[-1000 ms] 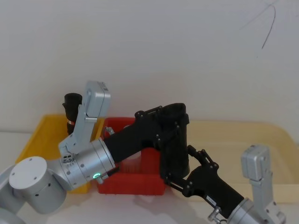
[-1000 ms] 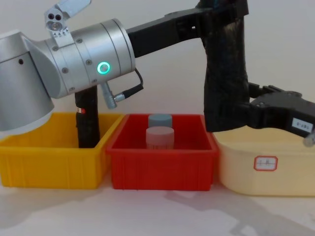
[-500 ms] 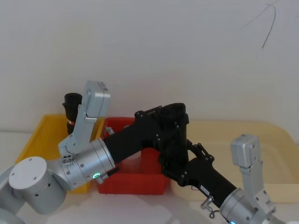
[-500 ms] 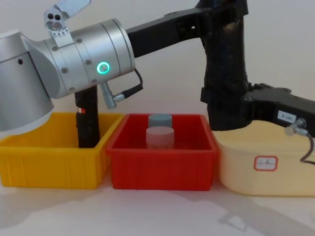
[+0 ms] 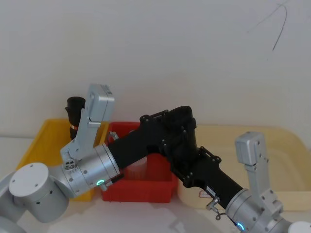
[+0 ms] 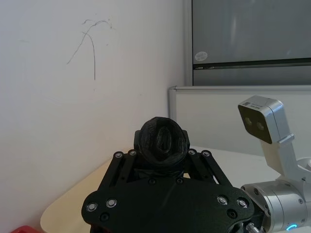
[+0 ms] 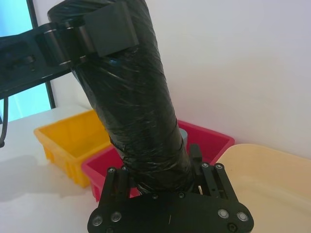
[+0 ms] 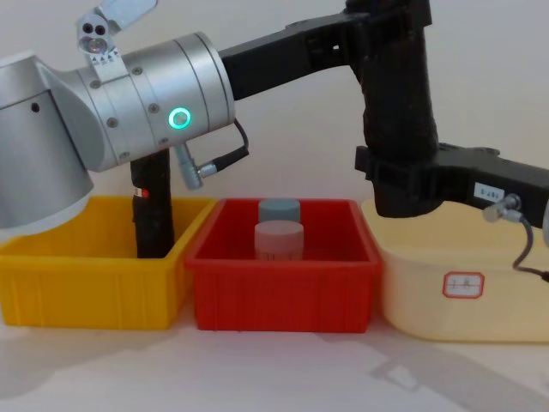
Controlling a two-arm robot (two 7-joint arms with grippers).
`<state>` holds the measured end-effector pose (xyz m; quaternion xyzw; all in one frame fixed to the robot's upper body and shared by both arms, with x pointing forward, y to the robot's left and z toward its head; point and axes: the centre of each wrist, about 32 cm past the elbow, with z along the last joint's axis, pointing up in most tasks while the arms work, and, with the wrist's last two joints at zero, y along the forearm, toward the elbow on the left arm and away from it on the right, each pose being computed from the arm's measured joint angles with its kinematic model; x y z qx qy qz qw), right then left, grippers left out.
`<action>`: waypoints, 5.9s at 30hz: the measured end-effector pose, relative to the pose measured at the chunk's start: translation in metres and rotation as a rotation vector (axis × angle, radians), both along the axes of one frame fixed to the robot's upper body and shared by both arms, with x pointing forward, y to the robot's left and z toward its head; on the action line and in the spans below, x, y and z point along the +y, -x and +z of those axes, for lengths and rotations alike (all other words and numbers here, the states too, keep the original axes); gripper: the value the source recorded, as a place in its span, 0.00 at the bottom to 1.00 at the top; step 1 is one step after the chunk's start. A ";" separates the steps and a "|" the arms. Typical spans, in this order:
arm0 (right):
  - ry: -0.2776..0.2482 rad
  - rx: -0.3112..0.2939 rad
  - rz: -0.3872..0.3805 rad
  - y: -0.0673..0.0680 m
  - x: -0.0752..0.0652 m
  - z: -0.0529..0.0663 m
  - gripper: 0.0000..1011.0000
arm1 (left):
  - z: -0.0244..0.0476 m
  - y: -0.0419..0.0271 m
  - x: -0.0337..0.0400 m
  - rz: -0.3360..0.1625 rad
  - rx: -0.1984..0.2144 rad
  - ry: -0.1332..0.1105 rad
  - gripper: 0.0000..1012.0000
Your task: Pick up the garbage bag with the one hand and transfer it to the other hand.
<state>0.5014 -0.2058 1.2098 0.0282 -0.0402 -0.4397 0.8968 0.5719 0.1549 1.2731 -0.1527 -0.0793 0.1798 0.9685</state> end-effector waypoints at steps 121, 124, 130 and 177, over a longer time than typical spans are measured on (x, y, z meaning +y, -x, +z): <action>0.032 0.165 0.100 -0.042 0.023 0.037 0.99 | -0.0019 0.0308 0.1060 0.506 -0.036 0.000 0.99; 0.044 0.165 0.123 -0.045 0.028 0.037 0.99 | -0.0019 0.0317 0.1088 0.519 -0.037 -0.001 0.99; 0.069 0.165 0.147 -0.051 0.036 0.036 0.99 | -0.0016 0.0331 0.1129 0.538 -0.039 -0.001 0.99; 0.294 0.218 0.133 -0.111 0.064 0.016 0.99 | -0.0014 0.0352 0.1192 0.566 -0.042 -0.002 0.99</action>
